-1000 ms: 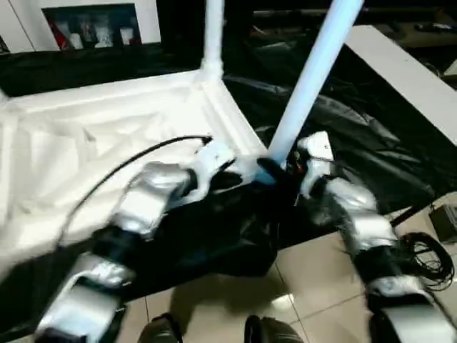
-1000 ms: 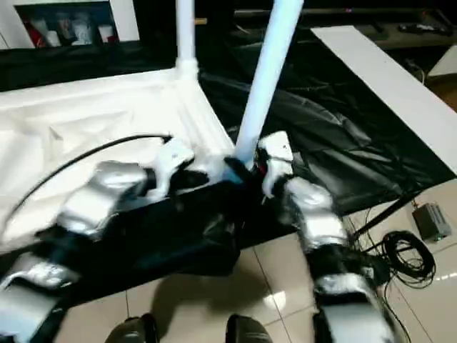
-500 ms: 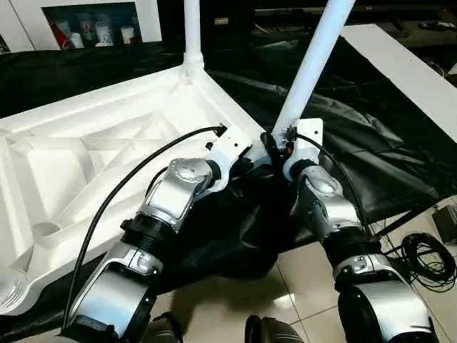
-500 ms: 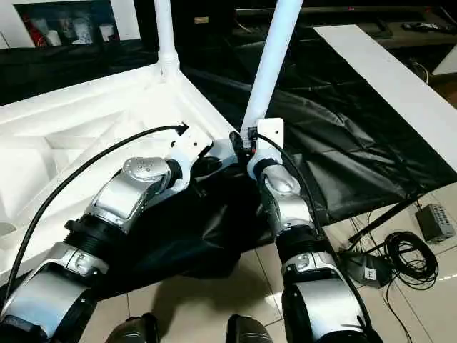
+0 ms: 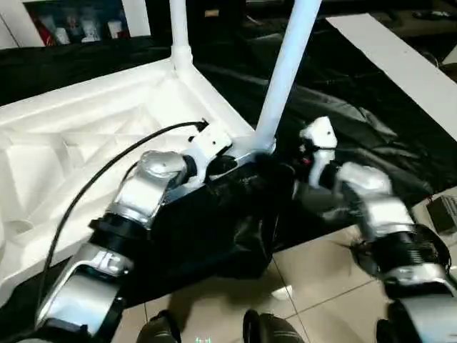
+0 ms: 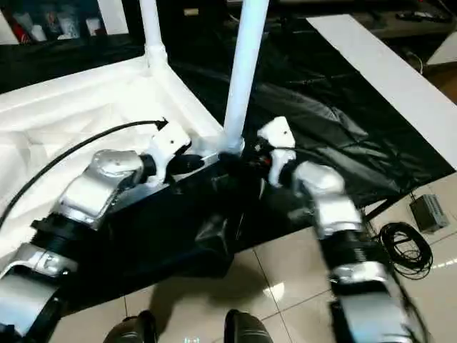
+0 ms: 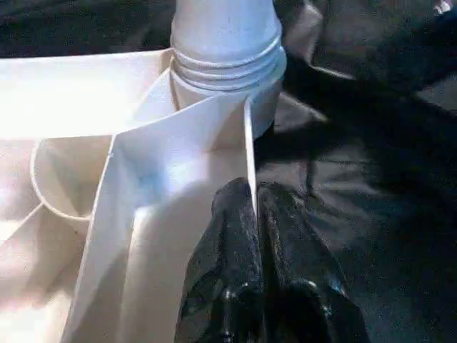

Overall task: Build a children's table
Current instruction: Rotate leg to tighten

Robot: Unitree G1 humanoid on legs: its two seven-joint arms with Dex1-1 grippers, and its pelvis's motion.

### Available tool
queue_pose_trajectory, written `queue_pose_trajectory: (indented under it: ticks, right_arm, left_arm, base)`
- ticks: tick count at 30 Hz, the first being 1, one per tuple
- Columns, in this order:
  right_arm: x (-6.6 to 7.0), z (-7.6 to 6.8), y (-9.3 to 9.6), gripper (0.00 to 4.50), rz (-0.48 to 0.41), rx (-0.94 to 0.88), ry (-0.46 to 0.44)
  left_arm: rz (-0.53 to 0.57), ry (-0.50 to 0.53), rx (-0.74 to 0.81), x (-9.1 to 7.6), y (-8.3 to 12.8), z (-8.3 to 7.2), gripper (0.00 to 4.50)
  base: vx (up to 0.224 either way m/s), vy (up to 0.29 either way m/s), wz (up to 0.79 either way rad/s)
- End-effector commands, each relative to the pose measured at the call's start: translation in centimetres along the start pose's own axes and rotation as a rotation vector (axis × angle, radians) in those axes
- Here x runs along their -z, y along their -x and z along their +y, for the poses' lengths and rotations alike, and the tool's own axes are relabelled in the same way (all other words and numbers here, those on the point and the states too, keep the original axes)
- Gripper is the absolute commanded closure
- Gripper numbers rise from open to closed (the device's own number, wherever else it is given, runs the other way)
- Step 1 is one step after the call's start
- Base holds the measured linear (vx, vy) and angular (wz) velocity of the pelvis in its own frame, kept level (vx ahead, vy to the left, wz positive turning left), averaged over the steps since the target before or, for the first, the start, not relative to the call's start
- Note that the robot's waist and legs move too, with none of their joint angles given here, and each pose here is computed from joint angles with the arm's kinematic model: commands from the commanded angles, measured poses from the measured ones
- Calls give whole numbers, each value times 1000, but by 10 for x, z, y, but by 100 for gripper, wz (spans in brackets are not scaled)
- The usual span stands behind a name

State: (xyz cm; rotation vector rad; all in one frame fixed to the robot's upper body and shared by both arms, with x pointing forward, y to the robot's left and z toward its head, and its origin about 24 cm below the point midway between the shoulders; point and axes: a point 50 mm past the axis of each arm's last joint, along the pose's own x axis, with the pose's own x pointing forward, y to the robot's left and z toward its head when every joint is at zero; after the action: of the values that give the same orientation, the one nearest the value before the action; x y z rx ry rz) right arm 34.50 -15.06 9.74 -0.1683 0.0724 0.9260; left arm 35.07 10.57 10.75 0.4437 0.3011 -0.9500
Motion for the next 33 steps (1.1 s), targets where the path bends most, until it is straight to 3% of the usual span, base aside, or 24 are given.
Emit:
queue_pose_trajectory:
  ticks: [1, 8, 15, 26, 33]
  right_arm:
    - [2, 2, 8, 86, 19, -60, 13]
    - [5, 7, 19, 86, 68, -158, 35]
    - [9, 12, 20, 86, 92, -216, 37]
    - [13, 14, 18, 182, 102, -223, 32]
    - [17, 18, 15, 192, 113, -242, 37]
  left_arm:
    - [62, 27, 138, 23, 0, -15, 450]
    - [45, -40, 363, 25, 21, -26, 450]
    - [45, -48, 383, 25, 24, -27, 450]
    - [41, -48, 395, 25, 26, -27, 450]
    - [47, -38, 399, 28, 27, -28, 450]
  base:
    - [0, 0, 0]
    - [0, 0, 0]
    - [0, 0, 0]
    - [0, 0, 0]
    - [0, 0, 0]
